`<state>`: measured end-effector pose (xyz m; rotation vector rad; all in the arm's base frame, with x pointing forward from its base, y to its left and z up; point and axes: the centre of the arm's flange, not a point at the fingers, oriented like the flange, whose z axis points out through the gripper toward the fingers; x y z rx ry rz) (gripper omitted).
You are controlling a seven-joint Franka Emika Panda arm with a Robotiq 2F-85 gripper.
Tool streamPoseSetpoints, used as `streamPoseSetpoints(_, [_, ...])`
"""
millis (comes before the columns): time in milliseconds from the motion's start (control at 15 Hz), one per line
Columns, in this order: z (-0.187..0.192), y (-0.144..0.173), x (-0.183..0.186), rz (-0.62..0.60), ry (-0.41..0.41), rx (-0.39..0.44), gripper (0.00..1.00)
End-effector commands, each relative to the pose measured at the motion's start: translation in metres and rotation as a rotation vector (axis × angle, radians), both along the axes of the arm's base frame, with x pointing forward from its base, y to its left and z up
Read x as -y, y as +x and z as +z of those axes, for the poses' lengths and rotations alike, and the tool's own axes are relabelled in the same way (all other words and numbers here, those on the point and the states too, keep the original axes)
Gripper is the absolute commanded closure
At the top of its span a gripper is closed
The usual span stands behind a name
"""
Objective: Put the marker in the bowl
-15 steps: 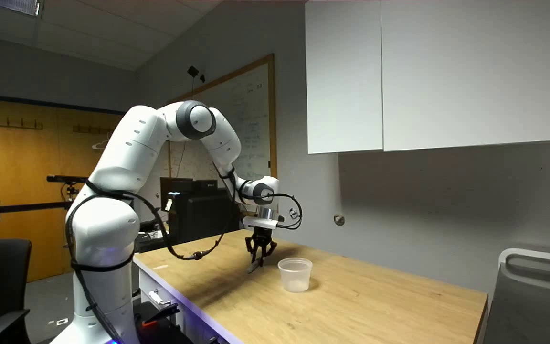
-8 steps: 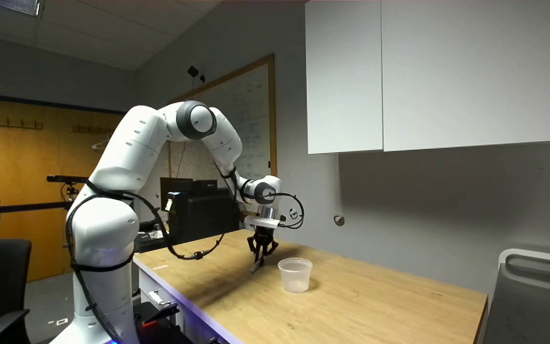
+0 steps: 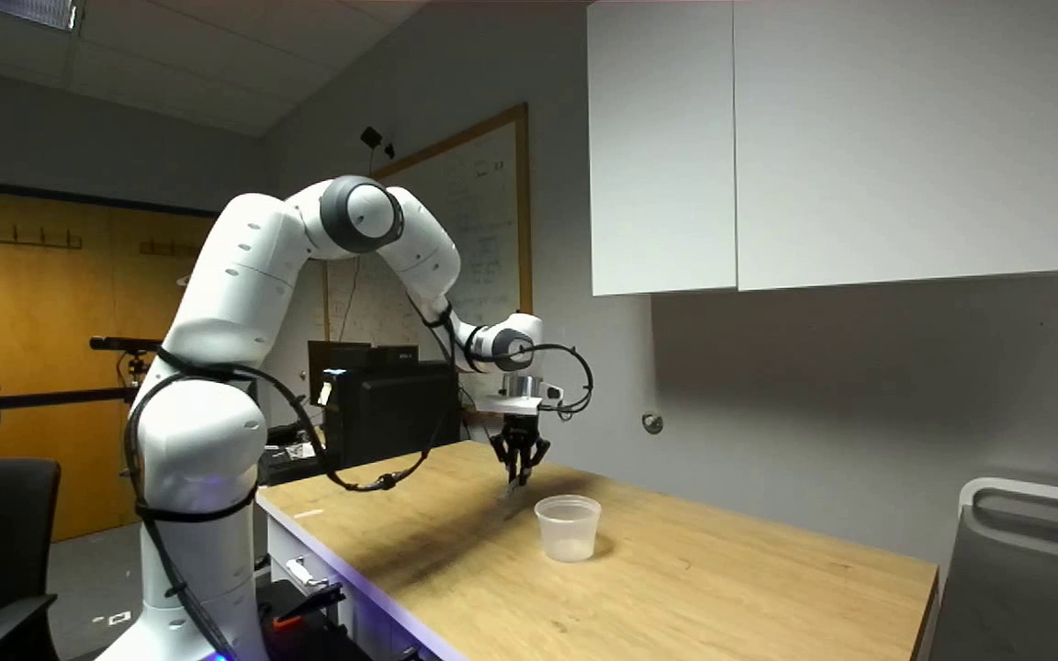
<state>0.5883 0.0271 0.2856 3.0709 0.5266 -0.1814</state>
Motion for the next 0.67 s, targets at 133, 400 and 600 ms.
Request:
streamPoseSetpoints(133, [0.078, -0.033, 0.02, -0.224, -0.031, 0.218, 0.91])
streamPoseSetpoints(400, [0.107, -0.05, 0.049, -0.4, -0.047, 0.349, 0.92])
streamPoseSetpoints(600, [0.117, -0.066, 0.083, -0.545, -0.071, 0.424, 0.92])
